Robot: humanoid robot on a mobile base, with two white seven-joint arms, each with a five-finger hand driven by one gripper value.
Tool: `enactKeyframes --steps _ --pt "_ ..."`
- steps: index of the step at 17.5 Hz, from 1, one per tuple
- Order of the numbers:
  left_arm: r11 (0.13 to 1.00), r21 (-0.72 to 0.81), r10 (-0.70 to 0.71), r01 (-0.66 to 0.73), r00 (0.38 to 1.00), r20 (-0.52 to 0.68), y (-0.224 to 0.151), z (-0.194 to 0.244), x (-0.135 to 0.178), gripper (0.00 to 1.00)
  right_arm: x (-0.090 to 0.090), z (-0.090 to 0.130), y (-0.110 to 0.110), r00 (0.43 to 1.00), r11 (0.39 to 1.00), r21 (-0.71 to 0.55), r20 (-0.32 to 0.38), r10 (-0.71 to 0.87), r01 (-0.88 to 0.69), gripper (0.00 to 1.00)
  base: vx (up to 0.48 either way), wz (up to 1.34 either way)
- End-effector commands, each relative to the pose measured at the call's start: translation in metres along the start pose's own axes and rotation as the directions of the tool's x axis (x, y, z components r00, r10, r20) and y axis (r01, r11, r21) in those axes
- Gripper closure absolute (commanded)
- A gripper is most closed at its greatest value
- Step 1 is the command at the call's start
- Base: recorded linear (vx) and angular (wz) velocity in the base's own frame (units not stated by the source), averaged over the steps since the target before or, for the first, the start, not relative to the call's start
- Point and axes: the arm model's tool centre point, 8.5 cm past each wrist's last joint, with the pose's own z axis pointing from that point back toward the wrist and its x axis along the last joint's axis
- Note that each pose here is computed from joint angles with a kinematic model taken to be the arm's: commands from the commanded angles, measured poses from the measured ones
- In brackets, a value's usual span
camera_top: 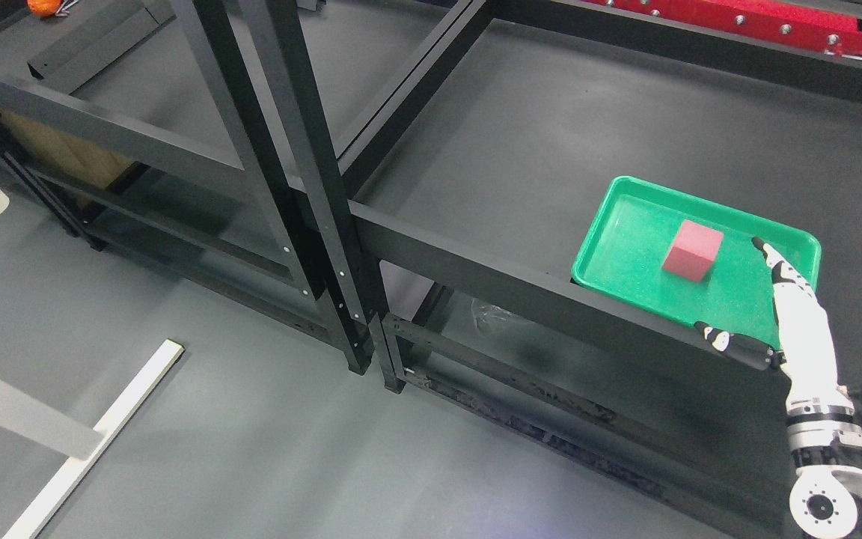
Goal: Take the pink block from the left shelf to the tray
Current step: 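Close the right hand fingers around the pink cube in the green tray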
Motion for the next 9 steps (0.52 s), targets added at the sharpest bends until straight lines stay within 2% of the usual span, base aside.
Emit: enactKeyframes --steps 1,5,9 --pt "1.000 0.017 -0.004 0.004 1.000 -0.008 0.011 0.002 -0.005 0.00 -0.005 0.001 0.007 1.000 0.998 0.060 -0.014 0.013 -0.012 0.01 0.244 0.06" --pt "1.000 0.017 -0.004 0.004 1.000 -0.008 0.011 0.002 -0.005 0.00 -0.011 0.001 0.003 0.998 0.993 0.109 -0.006 0.056 -0.055 0.02 0.211 0.03" --pt "1.000 0.017 -0.004 0.004 1.000 -0.008 0.011 0.002 -0.005 0.00 -0.011 0.003 0.016 0.994 0.974 0.198 0.018 0.106 -0.108 0.02 0.223 0.03"
